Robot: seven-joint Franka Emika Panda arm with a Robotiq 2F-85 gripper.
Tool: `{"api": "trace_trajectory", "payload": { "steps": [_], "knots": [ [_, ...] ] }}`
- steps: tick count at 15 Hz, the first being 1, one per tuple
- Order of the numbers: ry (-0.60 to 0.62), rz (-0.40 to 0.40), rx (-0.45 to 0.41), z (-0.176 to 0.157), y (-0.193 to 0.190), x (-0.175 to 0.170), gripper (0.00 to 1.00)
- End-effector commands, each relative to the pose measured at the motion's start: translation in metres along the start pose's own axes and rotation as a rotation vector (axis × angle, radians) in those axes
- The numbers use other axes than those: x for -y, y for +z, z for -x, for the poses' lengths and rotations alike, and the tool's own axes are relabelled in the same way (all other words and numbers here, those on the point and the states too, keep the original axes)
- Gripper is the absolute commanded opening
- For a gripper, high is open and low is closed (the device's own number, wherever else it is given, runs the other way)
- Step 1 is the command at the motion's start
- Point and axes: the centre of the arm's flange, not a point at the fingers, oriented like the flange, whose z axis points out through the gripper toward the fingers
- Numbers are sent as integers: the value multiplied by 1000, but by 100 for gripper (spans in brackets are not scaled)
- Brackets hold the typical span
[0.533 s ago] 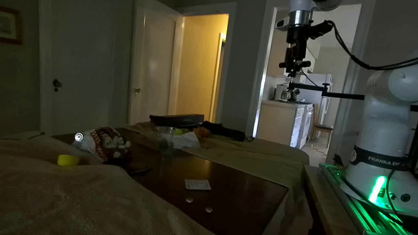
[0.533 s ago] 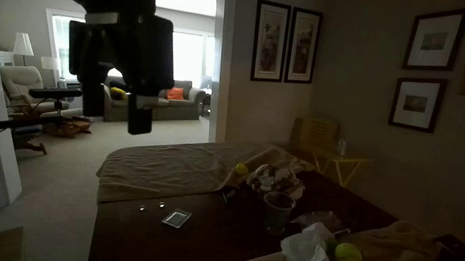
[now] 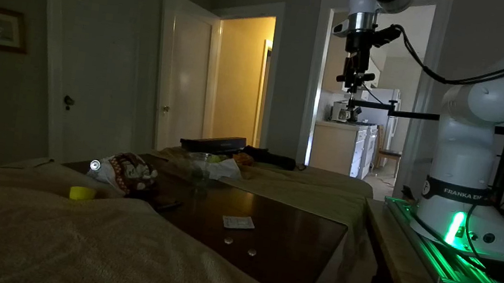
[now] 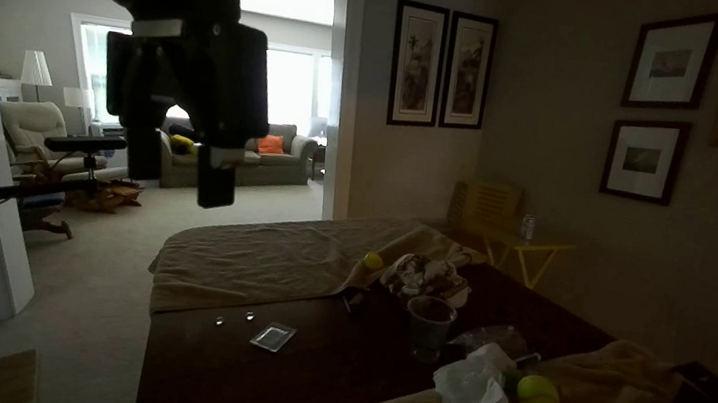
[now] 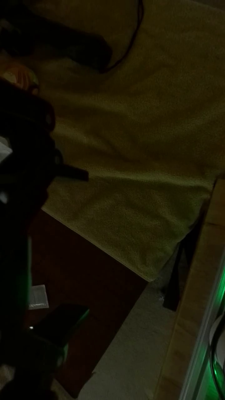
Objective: Put the tennis ball in the clear cup.
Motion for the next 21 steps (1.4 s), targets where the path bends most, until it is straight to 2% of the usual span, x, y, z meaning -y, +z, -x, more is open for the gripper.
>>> {"api": "trace_trajectory", "payload": {
  "steps": [1,13,21],
  "knots": [
    [0,0,0,0,0,0,100],
    [0,0,0,0,0,0,100],
    [256,-33,-49,-23,12,-31,100]
  ]
}}
